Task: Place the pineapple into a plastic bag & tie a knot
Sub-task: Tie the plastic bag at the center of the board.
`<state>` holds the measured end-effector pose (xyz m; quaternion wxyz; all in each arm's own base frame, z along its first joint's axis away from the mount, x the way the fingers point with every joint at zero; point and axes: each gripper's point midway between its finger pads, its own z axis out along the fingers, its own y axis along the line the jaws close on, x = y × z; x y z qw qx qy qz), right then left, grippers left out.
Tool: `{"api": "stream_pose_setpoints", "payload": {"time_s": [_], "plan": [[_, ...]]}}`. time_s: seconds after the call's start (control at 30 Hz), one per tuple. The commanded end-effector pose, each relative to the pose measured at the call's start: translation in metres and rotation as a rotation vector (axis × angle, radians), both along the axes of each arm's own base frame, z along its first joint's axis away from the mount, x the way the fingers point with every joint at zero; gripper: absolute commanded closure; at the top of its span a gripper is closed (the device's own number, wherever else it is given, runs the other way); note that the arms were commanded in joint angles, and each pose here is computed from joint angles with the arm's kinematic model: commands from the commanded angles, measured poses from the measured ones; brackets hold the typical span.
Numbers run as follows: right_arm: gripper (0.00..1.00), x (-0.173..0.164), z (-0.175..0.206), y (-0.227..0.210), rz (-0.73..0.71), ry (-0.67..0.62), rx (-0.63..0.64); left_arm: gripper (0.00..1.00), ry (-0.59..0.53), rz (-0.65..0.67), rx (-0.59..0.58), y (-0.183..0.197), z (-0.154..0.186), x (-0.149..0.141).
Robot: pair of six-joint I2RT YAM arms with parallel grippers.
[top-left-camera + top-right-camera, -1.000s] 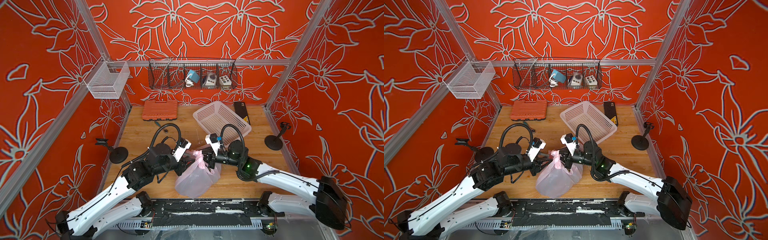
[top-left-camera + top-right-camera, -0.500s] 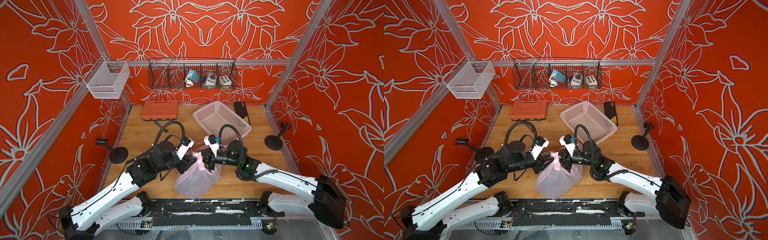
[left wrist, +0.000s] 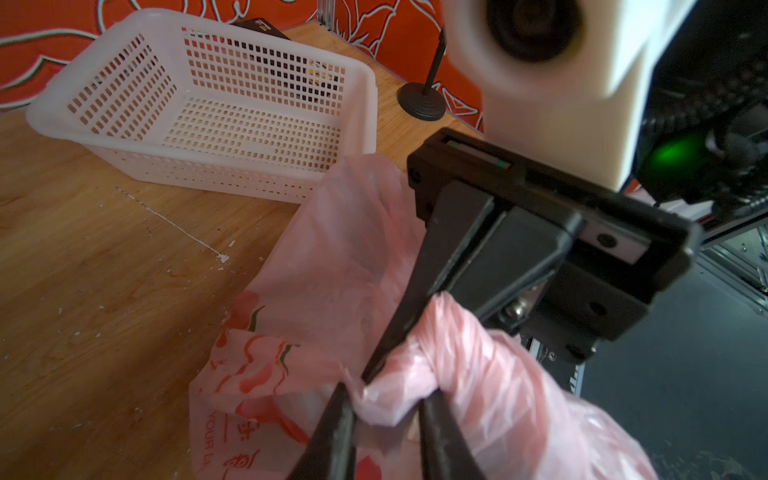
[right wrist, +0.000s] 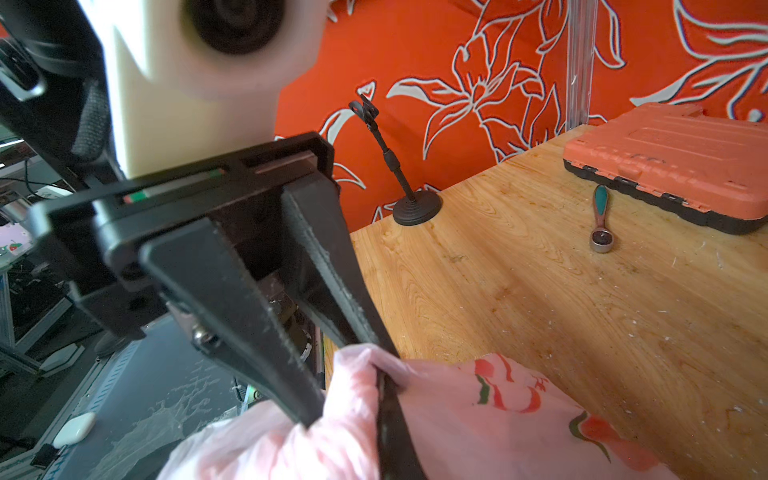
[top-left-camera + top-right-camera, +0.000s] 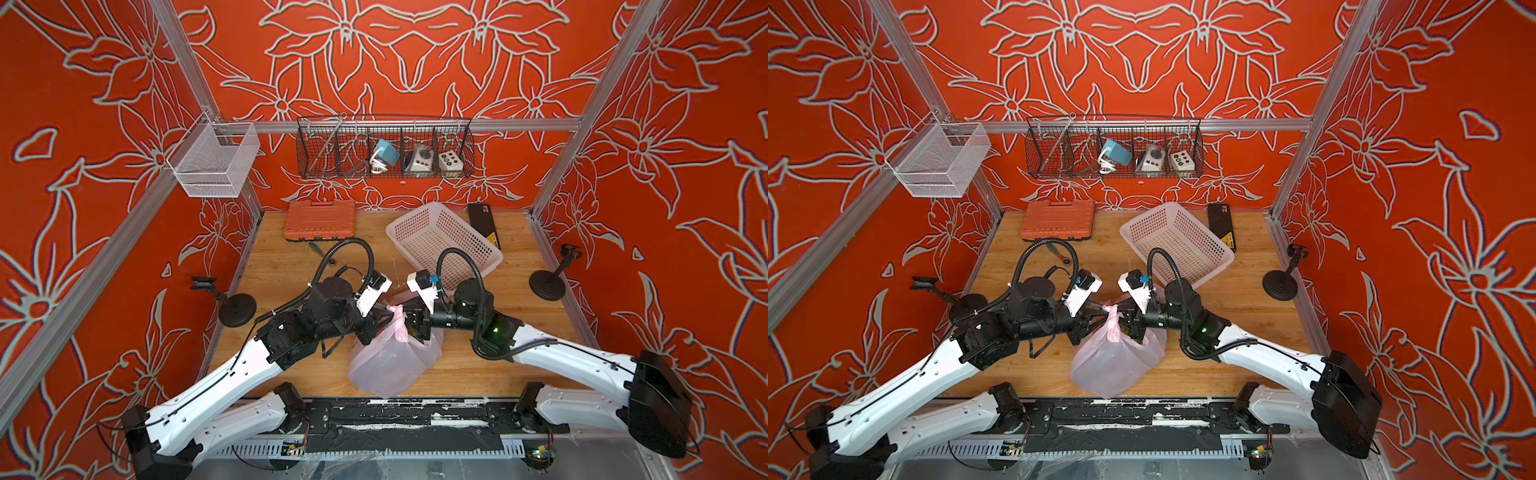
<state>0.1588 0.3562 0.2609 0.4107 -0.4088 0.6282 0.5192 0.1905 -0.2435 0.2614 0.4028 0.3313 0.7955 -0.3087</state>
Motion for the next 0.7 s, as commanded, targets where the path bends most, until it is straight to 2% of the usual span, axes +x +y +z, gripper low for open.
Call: {"api": "stream_pose_setpoints", "payload": {"time_s": [0.0,0.13,0.3,0.37,0.43,0.5,0.57,0.6,0.67], "plan": [[1.00,-0.017,0.016,0.005,0.092,-0.033,0.027,0.88,-0.054,-0.036,-0.044,-0.006,0.021,-0.001],[1.00,-0.022,0.015,0.003,0.112,-0.043,0.014,1.00,-0.059,-0.042,-0.024,-0.004,0.019,-0.002],[1.00,-0.024,0.016,0.001,0.120,-0.046,0.001,1.00,-0.057,-0.037,-0.016,-0.004,0.016,-0.001],[0.97,-0.023,0.015,-0.001,0.108,-0.049,-0.013,1.00,-0.059,-0.030,-0.015,-0.003,0.017,0.000],[0.88,-0.021,0.014,-0.005,0.083,-0.057,-0.033,1.00,-0.063,-0.022,-0.014,-0.002,0.018,0.001],[0.66,-0.015,0.011,-0.012,0.024,-0.062,-0.065,1.00,-0.073,-0.019,-0.019,-0.001,0.021,0.001],[0.51,-0.013,0.011,-0.022,-0.023,-0.090,-0.083,1.00,-0.085,-0.009,-0.021,0.001,0.023,0.001],[0.45,-0.011,0.011,-0.028,-0.052,-0.102,-0.089,1.00,-0.091,-0.007,-0.022,0.002,0.025,0.001],[0.45,-0.012,0.016,-0.035,-0.075,-0.140,-0.068,1.00,-0.092,-0.009,-0.025,0.002,0.026,0.001]]}}
